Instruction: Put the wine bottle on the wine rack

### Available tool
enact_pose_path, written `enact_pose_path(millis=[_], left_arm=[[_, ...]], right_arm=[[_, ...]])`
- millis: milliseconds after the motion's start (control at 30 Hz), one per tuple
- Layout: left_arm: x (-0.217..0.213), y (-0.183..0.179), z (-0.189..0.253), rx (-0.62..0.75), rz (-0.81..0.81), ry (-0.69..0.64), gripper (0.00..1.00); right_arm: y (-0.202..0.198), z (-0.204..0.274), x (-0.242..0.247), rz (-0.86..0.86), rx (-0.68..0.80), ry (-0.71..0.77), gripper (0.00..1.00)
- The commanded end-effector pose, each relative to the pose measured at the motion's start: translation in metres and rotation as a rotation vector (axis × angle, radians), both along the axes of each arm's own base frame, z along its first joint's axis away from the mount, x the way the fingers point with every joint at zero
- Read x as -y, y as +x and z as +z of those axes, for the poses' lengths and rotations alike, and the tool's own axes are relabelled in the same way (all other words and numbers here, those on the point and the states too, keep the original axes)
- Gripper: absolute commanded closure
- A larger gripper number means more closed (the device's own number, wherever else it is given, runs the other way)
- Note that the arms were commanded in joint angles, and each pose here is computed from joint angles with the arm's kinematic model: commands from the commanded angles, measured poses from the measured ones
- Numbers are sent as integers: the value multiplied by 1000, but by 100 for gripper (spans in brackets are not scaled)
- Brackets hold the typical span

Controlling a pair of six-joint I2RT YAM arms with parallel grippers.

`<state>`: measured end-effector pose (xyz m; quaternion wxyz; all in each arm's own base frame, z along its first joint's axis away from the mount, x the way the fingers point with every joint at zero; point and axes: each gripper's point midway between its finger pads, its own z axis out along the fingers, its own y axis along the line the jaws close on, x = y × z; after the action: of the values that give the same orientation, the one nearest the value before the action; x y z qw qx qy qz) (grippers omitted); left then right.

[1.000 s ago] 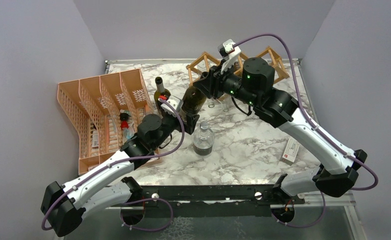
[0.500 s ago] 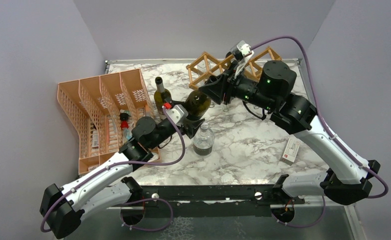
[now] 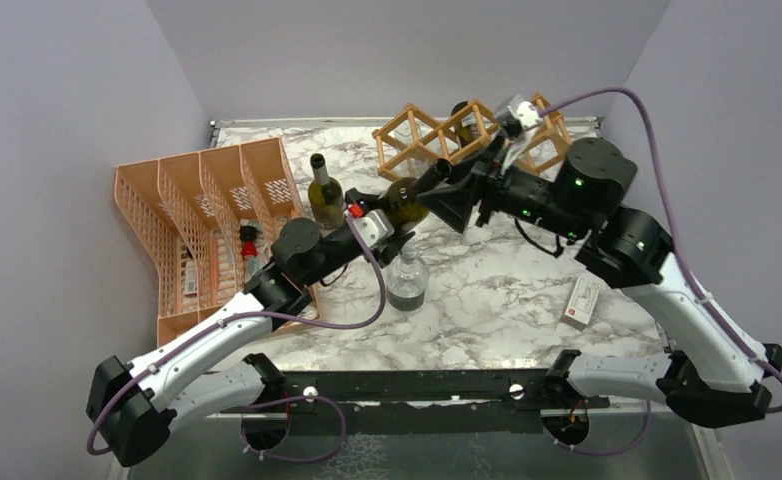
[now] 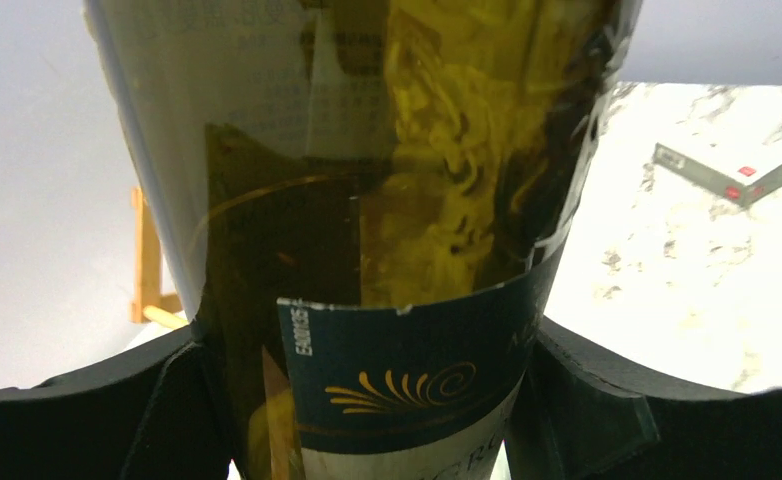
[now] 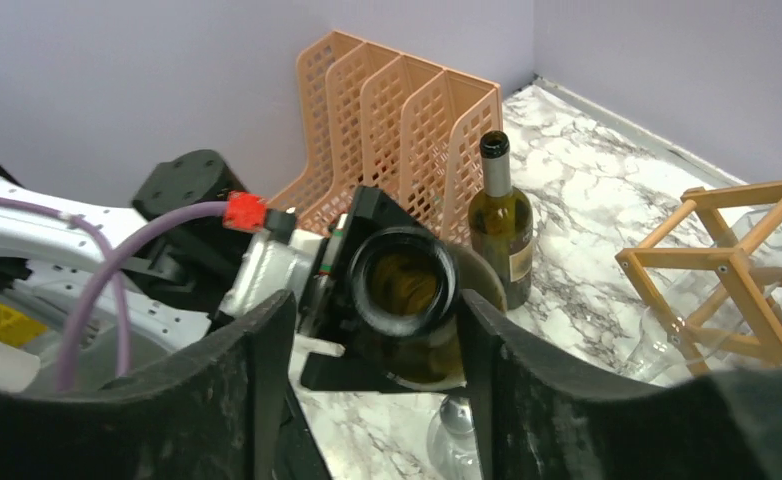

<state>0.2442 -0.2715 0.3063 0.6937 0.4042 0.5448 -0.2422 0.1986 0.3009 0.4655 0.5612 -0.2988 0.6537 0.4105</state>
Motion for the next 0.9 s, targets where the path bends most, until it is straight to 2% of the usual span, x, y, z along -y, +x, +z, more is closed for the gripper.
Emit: enact_pose_path(millis=[0, 200, 500, 700, 867], left_arm=[[3, 10, 72, 263, 4, -17, 100], [7, 34, 86, 486, 71, 146, 100], [24, 52, 128, 809, 98, 308, 100], [32, 53, 136, 994, 85, 421, 100], [41, 41, 140, 1135, 25, 468, 100]], right_arm=[[-28, 11, 29, 10, 12, 32, 34], [-39, 18, 60, -56, 27, 50, 27], [-27, 38, 106, -273, 70, 75, 25], [-13, 25, 111, -339, 80, -21, 24], [-4, -22, 95, -303, 13, -186, 22]])
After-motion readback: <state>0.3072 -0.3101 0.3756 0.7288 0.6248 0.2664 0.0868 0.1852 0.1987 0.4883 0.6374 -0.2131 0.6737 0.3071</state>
